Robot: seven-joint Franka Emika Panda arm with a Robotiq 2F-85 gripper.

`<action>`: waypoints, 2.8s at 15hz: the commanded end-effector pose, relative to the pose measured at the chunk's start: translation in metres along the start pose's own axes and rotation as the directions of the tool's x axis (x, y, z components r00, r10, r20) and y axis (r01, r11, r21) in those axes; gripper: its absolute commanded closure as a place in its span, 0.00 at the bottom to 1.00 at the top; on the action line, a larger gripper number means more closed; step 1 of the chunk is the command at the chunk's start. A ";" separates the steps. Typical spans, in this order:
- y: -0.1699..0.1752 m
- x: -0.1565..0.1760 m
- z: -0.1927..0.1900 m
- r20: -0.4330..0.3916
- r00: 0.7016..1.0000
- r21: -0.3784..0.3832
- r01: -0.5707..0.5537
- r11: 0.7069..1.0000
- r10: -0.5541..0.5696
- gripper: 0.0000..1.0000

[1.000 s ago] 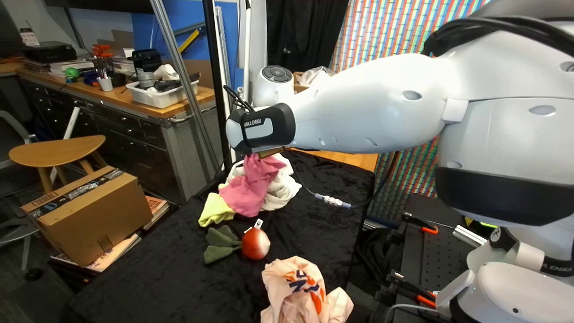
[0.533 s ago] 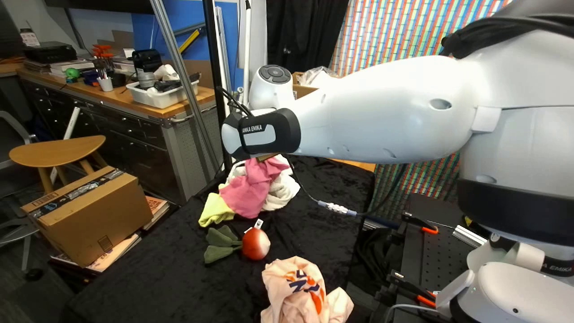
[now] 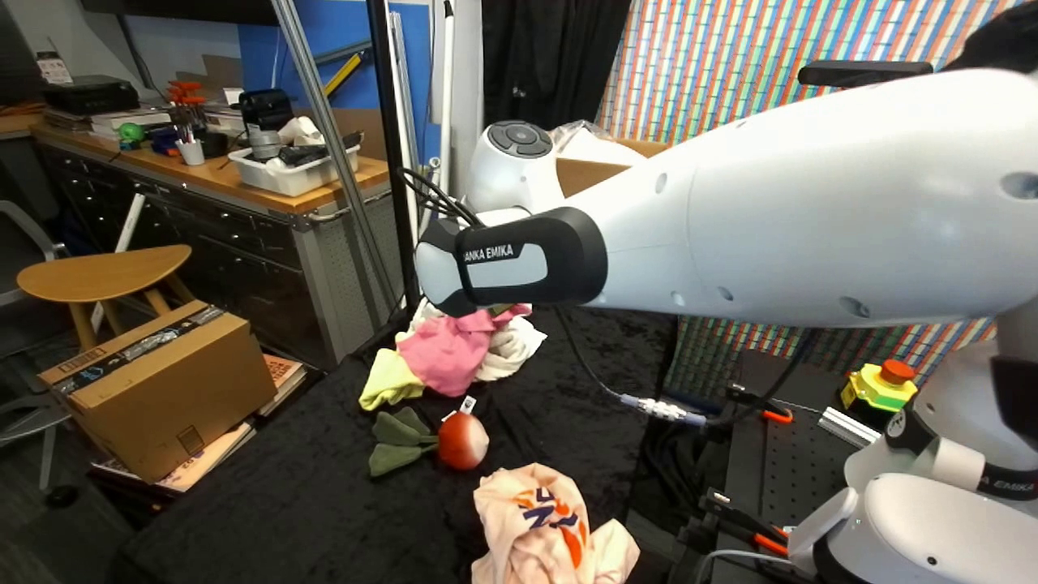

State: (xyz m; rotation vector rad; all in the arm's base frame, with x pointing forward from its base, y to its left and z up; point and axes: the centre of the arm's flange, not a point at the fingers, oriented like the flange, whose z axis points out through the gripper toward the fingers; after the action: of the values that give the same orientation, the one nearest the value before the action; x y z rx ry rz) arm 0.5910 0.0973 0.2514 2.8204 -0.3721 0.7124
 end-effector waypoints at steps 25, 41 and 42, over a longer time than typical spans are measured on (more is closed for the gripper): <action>-0.073 -0.049 0.054 0.435 0.789 0.476 0.207 0.854 -0.434 0.00; -0.108 -0.072 0.101 0.509 0.691 0.478 0.267 0.836 -0.512 0.00; -0.108 -0.071 0.103 0.509 0.694 0.471 0.271 0.839 -0.510 0.20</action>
State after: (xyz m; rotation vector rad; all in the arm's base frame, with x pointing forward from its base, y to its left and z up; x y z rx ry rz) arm 0.5931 0.1876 0.1159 3.2573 0.3534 -0.3298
